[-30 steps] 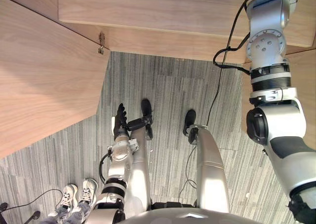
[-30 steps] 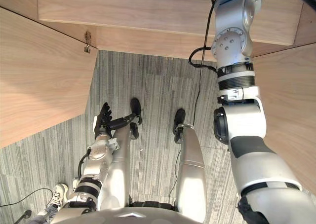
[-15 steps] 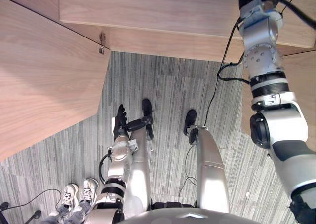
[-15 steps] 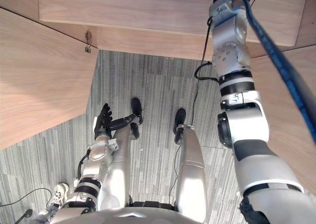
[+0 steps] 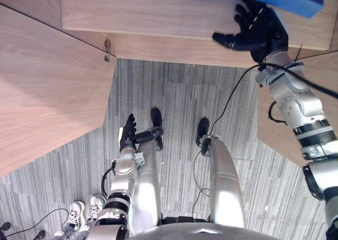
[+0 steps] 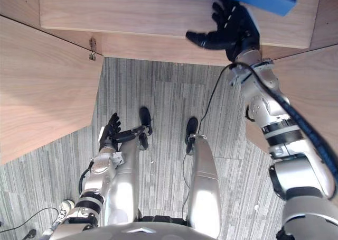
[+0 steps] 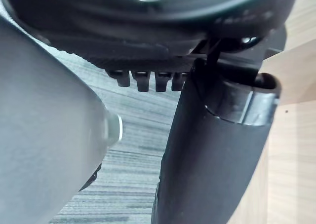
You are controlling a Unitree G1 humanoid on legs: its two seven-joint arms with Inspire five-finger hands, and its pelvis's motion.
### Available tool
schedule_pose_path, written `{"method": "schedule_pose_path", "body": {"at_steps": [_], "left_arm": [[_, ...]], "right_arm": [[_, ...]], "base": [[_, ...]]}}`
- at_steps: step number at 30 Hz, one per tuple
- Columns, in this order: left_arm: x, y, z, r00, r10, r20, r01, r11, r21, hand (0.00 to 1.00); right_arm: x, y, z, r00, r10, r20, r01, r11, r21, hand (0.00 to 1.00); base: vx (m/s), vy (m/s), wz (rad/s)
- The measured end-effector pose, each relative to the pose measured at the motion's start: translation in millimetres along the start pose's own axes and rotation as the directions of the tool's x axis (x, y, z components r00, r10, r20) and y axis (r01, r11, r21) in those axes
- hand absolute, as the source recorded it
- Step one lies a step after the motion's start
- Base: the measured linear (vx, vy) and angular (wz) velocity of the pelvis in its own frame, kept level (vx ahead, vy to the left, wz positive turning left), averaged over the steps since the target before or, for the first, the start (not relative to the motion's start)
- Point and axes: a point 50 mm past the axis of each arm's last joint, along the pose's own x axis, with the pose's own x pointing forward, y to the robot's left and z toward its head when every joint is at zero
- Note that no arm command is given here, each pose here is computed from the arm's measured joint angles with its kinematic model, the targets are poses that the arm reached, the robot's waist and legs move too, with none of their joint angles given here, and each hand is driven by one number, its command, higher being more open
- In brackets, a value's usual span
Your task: Walk over to the cabinet, pick up the folder, carry it to the office cabinet, place the folder inside the office cabinet, then close the office cabinet door
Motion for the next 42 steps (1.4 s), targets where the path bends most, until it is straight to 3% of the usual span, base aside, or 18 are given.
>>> {"method": "schedule_pose_path", "body": {"at_steps": [8,14,18,21,22,25,26,30,36,42], "left_arm": [[-5.8,13.7,-9.7,0.999,-0.029,-0.026,0.031,0.996,0.089,1.00],[-6.8,16.0,-13.4,0.998,-0.046,-0.041,0.051,0.992,0.118,1.00],[-6.8,13.9,-13.5,0.998,-0.056,-0.042,0.061,0.991,0.122,1.00],[-7.0,13.9,-14.1,0.998,-0.054,-0.045,0.059,0.991,0.121,1.00],[-7.0,13.9,-14.1,0.998,-0.053,-0.045,0.058,0.991,0.120,1.00],[-7.2,12.9,-14.6,0.998,-0.047,-0.046,0.052,0.992,0.114,1.00],[-7.1,14.0,-14.3,0.999,-0.029,-0.043,0.034,0.994,0.108,1.00],[-7.0,15.3,-13.7,0.999,-0.004,-0.039,0.008,0.995,0.102,1.00],[-7.5,11.8,-13.3,0.999,0.009,-0.032,-0.005,0.994,0.106,1.00],[-7.2,11.3,-11.0,1.000,0.018,-0.021,-0.016,0.995,0.103,1.00]], "right_arm": [[-11.3,8.5,-12.3,0.973,0.184,-0.142,-0.214,0.948,-0.237,1.00],[-22.5,21.9,-33.8,0.902,0.319,-0.291,-0.400,0.872,-0.284,1.00],[-35.0,25.6,-48.9,0.882,0.333,-0.334,-0.425,0.868,-0.257,1.00],[-39.4,30.1,-50.7,0.913,0.308,-0.268,-0.364,0.911,-0.195,1.00],[-39.8,31.9,-48.0,0.937,0.276,-0.213,-0.312,0.936,-0.160,0.00],[-41.1,35.8,-38.4,0.979,0.186,-0.078,-0.192,0.979,-0.074,0.00],[-41.3,37.9,-22.2,0.995,0.081,0.058,-0.079,0.997,-0.027,0.00],[-43.8,42.3,5.8,0.963,-0.060,0.263,0.100,0.985,-0.142,0.00],[-45.4,51.5,-1.2,0.953,-0.102,0.285,0.201,0.918,-0.343,0.00],[-43.0,57.0,-8.4,0.959,-0.083,0.272,0.209,0.856,-0.474,0.00]], "base": [[0.02,-0.003,-0.01],[0.07,0.000,0.00],[0.04,0.005,0.02],[0.00,0.000,0.00],[0.00,0.000,0.00],[0.00,0.000,0.00],[0.00,0.000,0.00],[0.00,0.000,0.00],[0.00,0.000,0.00],[0.00,0.000,0.00]]}}
